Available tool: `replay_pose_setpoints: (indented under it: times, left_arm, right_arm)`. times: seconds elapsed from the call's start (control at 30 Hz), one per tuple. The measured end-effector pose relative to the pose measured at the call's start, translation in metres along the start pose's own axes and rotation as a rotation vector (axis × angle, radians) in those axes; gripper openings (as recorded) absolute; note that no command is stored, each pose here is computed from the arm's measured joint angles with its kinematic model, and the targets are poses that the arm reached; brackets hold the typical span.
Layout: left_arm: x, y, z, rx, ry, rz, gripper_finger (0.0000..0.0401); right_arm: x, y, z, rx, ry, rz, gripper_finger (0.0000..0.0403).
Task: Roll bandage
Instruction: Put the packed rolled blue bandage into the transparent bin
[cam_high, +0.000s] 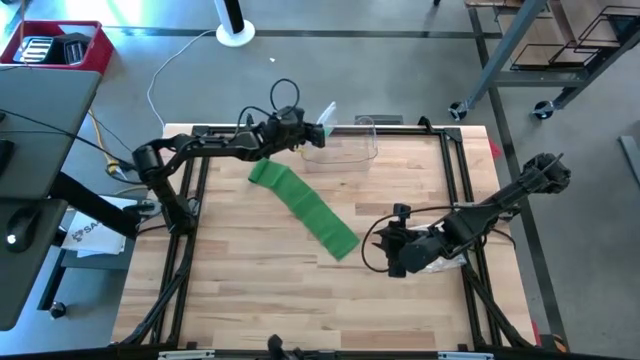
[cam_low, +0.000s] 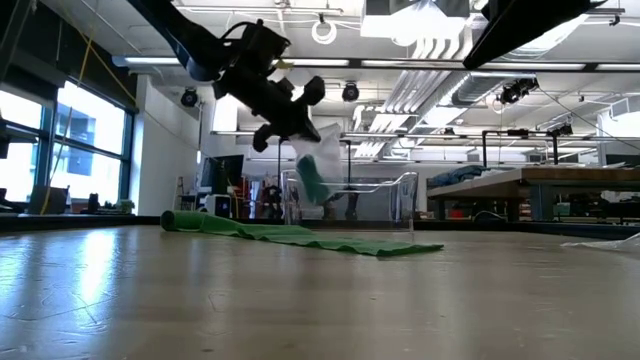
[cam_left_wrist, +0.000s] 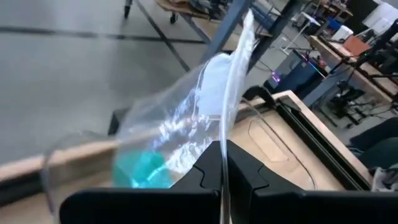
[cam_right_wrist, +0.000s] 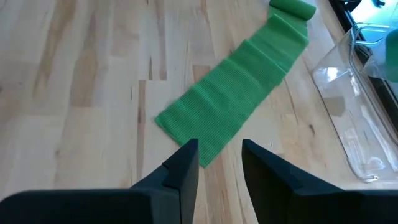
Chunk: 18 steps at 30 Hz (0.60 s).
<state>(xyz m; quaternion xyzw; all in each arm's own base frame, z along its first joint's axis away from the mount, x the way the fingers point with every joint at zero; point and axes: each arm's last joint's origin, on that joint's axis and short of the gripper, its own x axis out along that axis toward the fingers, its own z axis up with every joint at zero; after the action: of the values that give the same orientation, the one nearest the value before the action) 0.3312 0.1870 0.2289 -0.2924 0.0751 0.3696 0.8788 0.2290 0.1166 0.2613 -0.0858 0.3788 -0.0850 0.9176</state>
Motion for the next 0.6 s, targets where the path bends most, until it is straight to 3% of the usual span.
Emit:
replay_pose_setpoints:
  times: [0.23, 0.43, 0.6]
  left_arm:
    - [0.008, -0.02, -0.029, -0.017, 0.036, -0.055, 0.0]
    - [0.013, -0.016, -0.034, -0.047, 0.016, -0.001, 0.0]
    - [0.015, -0.001, -0.031, -0.053, 0.018, 0.109, 0.0017]
  right_arm:
    - [0.0, 0.0, 0.001, -0.001, -0.007, 0.002, 0.0114]
    - [0.0, 0.0, 0.001, -0.001, -0.006, 0.002, 0.0114]
    - [0.0, 0.0, 0.001, 0.004, -0.007, 0.004, 0.0114]
